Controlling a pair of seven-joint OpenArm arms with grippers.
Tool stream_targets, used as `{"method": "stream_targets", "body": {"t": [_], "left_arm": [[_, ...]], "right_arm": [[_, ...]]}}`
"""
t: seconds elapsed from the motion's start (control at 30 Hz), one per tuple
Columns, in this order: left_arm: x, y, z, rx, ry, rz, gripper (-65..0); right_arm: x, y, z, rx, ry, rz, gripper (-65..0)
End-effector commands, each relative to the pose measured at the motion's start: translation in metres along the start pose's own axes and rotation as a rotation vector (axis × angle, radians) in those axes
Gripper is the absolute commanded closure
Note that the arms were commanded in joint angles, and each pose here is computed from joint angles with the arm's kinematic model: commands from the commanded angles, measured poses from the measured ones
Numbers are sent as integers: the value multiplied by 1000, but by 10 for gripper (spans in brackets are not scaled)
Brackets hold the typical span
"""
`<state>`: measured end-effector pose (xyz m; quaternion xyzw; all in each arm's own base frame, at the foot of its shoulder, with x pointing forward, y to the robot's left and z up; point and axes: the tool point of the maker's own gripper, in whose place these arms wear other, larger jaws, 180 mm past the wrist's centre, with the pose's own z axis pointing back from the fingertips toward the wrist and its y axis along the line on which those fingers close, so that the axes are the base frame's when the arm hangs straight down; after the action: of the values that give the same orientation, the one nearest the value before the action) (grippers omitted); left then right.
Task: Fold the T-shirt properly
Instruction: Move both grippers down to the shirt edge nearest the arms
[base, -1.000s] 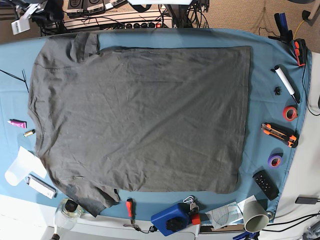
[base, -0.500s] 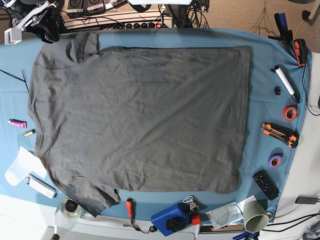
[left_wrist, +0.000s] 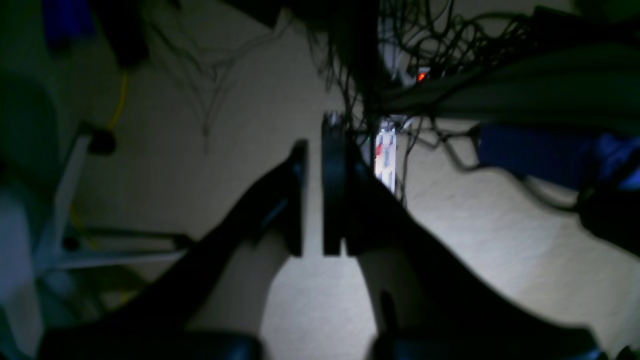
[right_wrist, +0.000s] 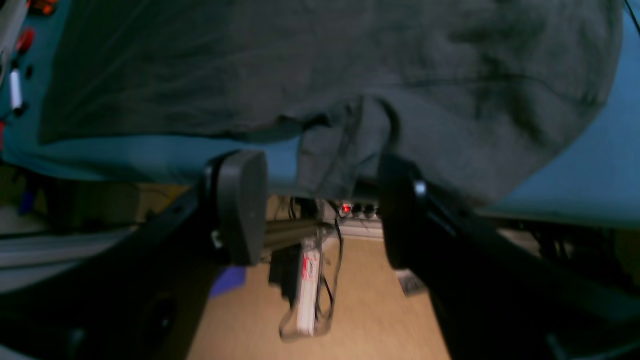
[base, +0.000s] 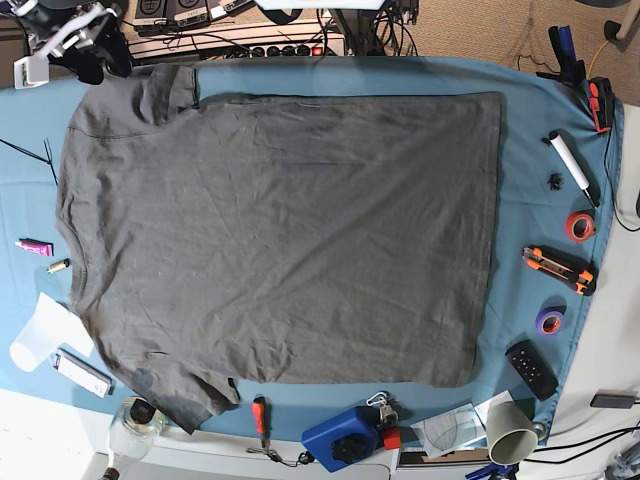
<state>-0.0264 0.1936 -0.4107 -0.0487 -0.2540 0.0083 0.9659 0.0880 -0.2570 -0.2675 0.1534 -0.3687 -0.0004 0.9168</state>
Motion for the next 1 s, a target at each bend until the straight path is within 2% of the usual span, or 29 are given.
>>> {"method": "stream_targets", "body": {"t": [0.0, 0.1, 0.23, 0.3, 0.47, 0.53, 0.67, 0.83, 0.97], "left_arm": [[11, -1, 7, -5, -17, 10, -50], [37, -11, 15, -36, -4, 22, -65], [71, -9, 34, -1, 10, -75, -158], [84, -9, 44, 11, 12, -99, -177], [99, -16, 49, -36, -49, -17, -177], [106, -12, 47, -14, -78, 5, -177], [132, -7, 40, 12, -175, -3, -179], [155, -30, 25, -39, -248, -51, -298], [165, -53, 13, -74, -277, -90, -305]], "right_arm": [[9, 1, 2, 1, -28, 19, -350], [14, -3, -1, -15, -39, 38, -350], [14, -3, -1, -15, -40, 38, -350], [14, -3, -1, -16, -41, 38, -350], [22, -9, -7, -43, -63, 69, -350], [25, -12, -8, -57, -71, 74, -349], [23, -27, -12, -92, -78, 28, -349], [7, -50, -15, -108, -70, -76, -349], [-1, -63, -16, -121, -53, -112, -349]]}}
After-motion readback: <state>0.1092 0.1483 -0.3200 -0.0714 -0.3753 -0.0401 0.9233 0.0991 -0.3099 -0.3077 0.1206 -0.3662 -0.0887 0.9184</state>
